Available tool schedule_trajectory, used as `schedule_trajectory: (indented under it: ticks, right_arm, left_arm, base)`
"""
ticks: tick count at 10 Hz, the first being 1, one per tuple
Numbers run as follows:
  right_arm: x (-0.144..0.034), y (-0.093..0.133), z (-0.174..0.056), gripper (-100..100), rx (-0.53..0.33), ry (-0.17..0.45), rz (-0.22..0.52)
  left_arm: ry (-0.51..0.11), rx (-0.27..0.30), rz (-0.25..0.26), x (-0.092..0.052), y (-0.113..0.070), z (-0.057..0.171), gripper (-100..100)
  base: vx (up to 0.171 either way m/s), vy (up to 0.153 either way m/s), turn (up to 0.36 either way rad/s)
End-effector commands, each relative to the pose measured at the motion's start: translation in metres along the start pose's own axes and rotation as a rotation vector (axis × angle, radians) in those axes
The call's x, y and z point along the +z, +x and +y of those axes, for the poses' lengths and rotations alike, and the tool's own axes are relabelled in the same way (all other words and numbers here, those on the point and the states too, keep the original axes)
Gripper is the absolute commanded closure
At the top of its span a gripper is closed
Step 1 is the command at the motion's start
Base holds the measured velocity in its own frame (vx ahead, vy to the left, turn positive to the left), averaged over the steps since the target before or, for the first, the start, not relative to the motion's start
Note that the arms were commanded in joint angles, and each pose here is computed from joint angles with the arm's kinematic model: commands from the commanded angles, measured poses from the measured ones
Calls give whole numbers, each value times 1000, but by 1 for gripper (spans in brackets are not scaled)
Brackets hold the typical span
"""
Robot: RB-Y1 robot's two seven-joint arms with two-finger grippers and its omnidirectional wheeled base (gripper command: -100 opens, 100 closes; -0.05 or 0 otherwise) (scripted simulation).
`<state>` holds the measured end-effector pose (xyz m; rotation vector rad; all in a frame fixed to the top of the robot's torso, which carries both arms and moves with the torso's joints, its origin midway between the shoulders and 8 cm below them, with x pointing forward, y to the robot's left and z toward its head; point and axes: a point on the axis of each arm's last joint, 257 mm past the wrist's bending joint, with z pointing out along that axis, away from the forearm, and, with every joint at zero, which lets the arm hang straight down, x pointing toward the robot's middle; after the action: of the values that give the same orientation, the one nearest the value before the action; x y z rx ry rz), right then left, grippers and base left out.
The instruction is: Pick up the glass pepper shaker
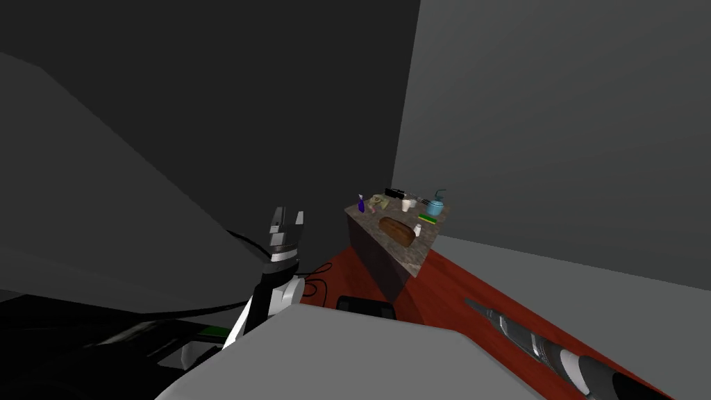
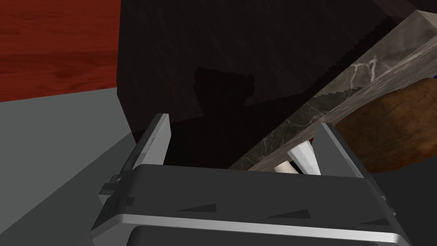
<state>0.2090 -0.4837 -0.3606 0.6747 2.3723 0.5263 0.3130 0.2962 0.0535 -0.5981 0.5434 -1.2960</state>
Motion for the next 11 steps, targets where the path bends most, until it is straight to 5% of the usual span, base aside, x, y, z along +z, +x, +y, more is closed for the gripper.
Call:
schedule_trajectory:
  ticks: [1,11]
  right_arm:
    - [-7,-10,-23,-100,-25,64,13]
    - [-57,-84,-93,-100,-236,322,61]
  left_arm:
    - [0,0,0,0,0,0,0]
    - [0,0,0,0,0,0,0]
  base:
    - [29,19,175]
    - [46,19,149]
